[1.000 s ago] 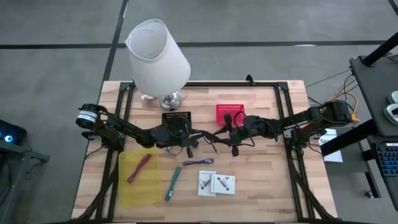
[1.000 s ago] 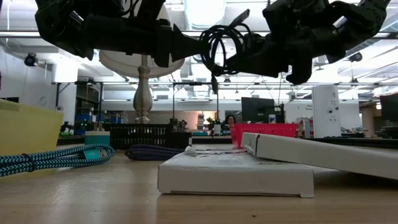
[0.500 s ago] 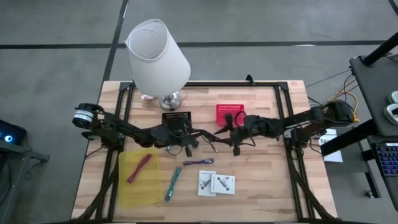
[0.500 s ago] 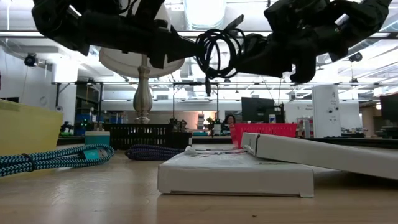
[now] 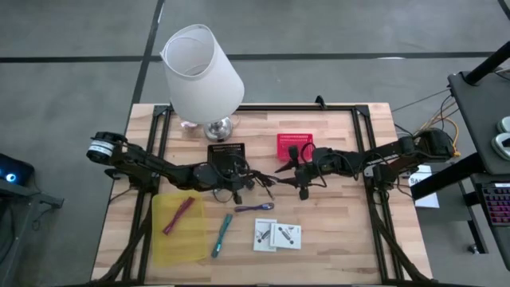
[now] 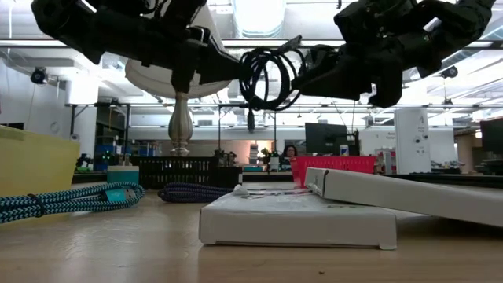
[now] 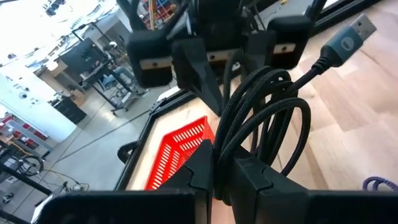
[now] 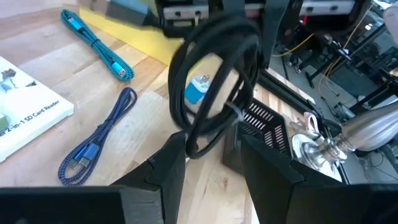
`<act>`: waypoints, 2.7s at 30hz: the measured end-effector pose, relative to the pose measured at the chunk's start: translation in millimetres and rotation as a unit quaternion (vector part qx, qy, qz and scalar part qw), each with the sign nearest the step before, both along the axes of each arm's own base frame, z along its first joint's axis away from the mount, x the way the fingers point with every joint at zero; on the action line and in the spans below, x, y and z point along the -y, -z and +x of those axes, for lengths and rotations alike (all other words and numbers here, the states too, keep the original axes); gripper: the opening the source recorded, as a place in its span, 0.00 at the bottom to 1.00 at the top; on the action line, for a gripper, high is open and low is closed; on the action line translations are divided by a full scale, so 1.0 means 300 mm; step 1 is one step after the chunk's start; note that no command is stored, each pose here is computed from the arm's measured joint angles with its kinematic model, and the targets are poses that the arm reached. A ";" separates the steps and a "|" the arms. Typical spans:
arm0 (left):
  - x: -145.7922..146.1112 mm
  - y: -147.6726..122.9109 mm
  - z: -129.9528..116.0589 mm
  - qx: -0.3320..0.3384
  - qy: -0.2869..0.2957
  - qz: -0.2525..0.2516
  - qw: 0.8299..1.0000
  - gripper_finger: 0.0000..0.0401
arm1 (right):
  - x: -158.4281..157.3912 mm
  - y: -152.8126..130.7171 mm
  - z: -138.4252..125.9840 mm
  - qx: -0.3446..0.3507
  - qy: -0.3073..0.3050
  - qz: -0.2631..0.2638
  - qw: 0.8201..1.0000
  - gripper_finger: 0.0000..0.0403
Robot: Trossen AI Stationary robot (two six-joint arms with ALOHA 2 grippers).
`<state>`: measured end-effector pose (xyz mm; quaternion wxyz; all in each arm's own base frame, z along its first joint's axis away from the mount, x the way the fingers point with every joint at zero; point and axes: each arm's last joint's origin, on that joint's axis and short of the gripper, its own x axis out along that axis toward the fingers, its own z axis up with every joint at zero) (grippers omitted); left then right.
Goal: Pick and place items into bin
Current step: Put the black charger cable into the yellow bin
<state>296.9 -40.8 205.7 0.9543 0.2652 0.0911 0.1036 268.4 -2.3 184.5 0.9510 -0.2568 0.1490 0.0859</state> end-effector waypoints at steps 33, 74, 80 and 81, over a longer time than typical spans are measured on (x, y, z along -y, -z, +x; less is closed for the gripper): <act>0.243 -0.034 -0.138 -0.069 0.137 0.008 0.988 0.03 | 0.000 0.007 -0.007 -0.018 0.001 0.000 1.000 0.33; 0.142 -0.192 -0.473 -0.167 0.038 -0.346 0.922 0.03 | 0.000 0.005 -0.006 -0.016 0.004 0.008 1.000 0.29; 0.136 -0.172 -0.499 -0.218 0.015 -0.414 0.883 0.03 | 0.000 0.006 -0.006 -0.016 0.004 0.008 1.000 0.30; 0.133 -0.168 -0.506 -0.228 0.006 -0.427 0.875 0.03 | 0.000 0.006 -0.006 -0.016 0.004 0.008 1.000 0.30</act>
